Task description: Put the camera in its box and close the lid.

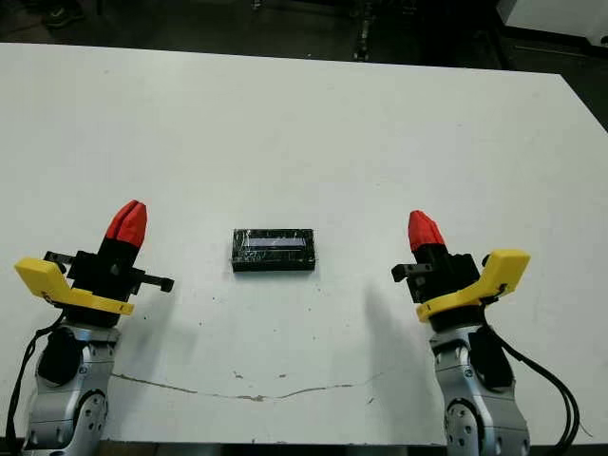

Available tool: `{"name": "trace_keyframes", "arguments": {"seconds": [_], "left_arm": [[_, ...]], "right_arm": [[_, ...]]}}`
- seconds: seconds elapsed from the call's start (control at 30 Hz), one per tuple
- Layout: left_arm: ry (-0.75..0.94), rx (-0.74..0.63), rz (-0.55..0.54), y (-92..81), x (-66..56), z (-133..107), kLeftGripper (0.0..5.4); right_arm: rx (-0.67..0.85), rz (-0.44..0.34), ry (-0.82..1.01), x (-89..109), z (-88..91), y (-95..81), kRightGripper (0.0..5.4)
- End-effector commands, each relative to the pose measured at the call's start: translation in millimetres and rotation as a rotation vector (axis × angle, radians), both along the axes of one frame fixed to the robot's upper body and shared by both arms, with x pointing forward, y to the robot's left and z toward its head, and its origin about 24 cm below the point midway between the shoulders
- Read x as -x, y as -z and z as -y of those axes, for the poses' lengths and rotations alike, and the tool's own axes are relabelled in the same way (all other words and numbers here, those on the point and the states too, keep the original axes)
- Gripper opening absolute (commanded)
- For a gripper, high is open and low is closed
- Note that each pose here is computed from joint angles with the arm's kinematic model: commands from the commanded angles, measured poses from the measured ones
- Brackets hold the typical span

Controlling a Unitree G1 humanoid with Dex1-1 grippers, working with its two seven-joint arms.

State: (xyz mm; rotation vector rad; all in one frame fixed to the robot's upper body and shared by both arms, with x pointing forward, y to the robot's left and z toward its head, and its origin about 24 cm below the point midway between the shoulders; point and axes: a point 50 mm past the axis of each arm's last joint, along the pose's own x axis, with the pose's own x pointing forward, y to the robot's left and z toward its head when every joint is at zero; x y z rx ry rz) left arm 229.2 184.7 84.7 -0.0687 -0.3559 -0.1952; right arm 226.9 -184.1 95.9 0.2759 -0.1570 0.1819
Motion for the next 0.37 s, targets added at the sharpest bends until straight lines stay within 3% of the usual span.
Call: {"name": "trace_keyframes", "arguments": {"seconds": [0.03, 0.37], "left_arm": [[-0.012, 0.001, -0.021, 4.1, 2.1, -0.2, 0.01], [-0.018, -0.005, -0.022, 2.9, 2.7, 0.3, 0.01]], "right_arm": [[-0.003, 0.000, 0.007, 1.9, 2.6, 1.4, 0.00], [0.004, 0.000, 0.014, 2.0, 1.8, 2.2, 0.00]]}}
